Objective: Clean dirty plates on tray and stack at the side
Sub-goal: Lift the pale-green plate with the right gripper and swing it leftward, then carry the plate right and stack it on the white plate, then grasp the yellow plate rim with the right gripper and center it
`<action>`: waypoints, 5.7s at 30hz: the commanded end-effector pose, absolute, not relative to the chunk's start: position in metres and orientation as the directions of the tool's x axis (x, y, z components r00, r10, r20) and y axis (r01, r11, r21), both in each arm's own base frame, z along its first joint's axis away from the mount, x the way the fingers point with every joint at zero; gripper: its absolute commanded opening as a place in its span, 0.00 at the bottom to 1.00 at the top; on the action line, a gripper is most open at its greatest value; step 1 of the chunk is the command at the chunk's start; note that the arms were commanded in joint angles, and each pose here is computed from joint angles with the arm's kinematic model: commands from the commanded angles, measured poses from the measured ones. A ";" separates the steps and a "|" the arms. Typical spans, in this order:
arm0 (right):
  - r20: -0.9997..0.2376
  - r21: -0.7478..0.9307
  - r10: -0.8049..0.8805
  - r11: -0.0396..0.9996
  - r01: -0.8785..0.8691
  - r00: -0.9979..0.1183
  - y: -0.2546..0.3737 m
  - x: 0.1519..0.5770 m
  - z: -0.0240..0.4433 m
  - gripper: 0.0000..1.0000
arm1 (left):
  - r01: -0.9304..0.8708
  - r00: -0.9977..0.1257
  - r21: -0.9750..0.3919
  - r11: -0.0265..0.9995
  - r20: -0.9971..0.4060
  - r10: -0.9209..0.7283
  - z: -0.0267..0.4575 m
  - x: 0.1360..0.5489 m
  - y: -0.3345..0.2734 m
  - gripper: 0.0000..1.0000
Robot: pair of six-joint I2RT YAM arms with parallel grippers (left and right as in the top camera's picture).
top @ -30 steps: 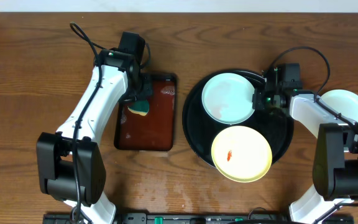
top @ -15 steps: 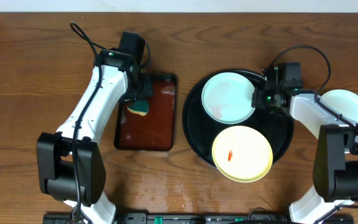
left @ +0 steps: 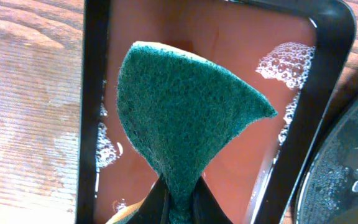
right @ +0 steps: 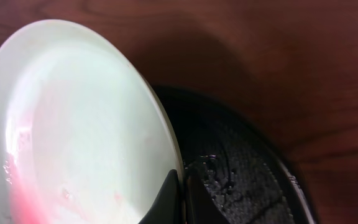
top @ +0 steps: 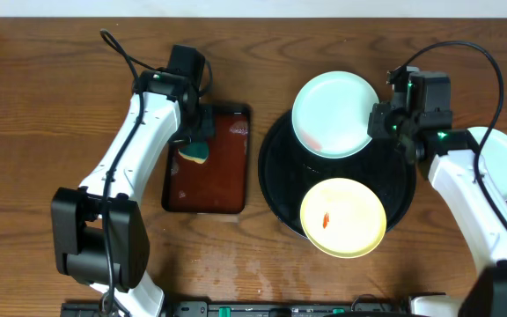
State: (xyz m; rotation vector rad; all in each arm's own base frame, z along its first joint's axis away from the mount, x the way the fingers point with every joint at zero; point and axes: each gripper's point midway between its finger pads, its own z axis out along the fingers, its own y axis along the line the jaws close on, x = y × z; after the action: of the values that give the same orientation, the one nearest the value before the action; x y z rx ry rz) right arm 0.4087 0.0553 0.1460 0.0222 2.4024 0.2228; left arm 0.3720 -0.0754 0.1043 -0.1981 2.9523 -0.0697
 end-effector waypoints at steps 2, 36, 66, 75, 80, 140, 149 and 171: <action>-0.734 0.108 0.045 0.993 -0.051 -0.678 0.058 0.410 0.181 0.01 | -0.139 -0.953 -0.059 0.989 -0.263 -0.150 0.135 0.375 -0.056 0.07; -0.692 -0.718 -0.721 0.692 -0.081 -0.027 0.309 0.368 0.263 0.01 | -0.438 -0.832 0.119 0.891 -0.428 -0.352 0.231 0.289 0.017 0.08; -0.893 -0.282 -0.344 0.931 -0.232 -0.291 0.289 0.392 0.192 0.01 | -0.438 -0.832 0.118 0.891 -0.427 -0.353 0.230 0.289 0.017 0.08; -0.873 0.169 0.003 0.940 -0.296 -0.488 0.265 0.408 0.195 0.01 | -0.437 -0.833 0.115 0.892 -0.425 -0.353 0.230 0.289 0.016 0.08; -0.771 0.277 0.124 0.948 -0.154 -0.624 0.183 0.423 0.181 0.01 | -0.428 -0.838 0.091 0.899 -0.412 -0.357 0.229 0.289 0.011 0.08; 0.065 0.478 0.325 0.820 0.315 -0.943 0.001 0.281 0.074 0.47 | -0.418 -0.846 0.073 0.906 -0.395 -0.358 0.214 0.291 0.006 0.09; 0.091 0.219 0.182 0.955 0.198 -0.979 0.018 0.264 0.057 0.45 | -0.418 -0.843 0.070 0.906 -0.400 -0.358 0.215 0.293 0.006 0.09; 0.069 0.103 0.028 0.994 0.035 -0.997 0.038 0.248 0.021 0.36 | -0.417 -0.846 0.073 0.906 -0.395 -0.358 0.214 0.292 0.006 0.09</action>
State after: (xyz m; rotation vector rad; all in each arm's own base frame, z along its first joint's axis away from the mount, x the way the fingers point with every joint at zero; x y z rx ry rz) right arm 0.2500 0.0429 0.0255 0.0563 3.2016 0.2330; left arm 0.2940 0.0035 0.2141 -0.5565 2.6930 0.2133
